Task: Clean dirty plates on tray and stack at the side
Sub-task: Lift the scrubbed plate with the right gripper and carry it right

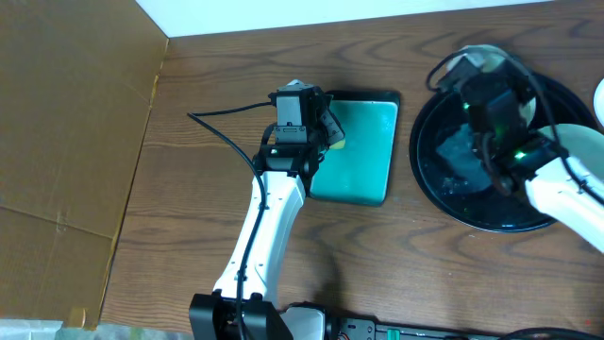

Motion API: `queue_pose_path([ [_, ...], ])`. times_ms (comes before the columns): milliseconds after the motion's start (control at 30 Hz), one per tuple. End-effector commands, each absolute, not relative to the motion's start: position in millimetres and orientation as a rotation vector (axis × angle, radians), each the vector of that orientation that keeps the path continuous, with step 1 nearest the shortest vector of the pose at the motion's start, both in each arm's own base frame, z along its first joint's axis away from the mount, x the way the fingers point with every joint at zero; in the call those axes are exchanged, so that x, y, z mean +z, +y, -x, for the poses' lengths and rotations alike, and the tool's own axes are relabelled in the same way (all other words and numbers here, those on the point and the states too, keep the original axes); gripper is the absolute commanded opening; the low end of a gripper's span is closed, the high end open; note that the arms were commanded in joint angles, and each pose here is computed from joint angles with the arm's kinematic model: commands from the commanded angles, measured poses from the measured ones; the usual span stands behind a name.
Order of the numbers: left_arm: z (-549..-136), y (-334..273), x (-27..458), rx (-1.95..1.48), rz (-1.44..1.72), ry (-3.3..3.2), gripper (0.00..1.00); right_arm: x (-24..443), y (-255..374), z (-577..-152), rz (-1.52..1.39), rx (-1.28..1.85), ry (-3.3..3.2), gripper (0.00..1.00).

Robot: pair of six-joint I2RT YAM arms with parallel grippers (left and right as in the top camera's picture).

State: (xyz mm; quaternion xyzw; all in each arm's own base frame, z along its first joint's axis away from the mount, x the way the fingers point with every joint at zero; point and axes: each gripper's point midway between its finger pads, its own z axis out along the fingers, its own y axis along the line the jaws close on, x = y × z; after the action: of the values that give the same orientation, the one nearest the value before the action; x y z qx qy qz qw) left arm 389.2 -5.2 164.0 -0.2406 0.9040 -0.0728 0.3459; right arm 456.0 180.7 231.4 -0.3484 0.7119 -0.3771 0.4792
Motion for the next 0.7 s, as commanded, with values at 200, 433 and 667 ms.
queue_pose_path([
  [200,-382,-1,156,-0.154,0.630,2.380,0.07,275,198,-444,0.963,-1.160,1.550,0.01],
  [433,-382,-1,156,-0.154,0.630,2.380,0.07,279,201,-444,0.963,-1.161,1.534,0.01],
  [667,-382,-1,156,-0.154,0.630,2.378,0.07,224,207,-448,0.920,-0.771,1.733,0.01],
])
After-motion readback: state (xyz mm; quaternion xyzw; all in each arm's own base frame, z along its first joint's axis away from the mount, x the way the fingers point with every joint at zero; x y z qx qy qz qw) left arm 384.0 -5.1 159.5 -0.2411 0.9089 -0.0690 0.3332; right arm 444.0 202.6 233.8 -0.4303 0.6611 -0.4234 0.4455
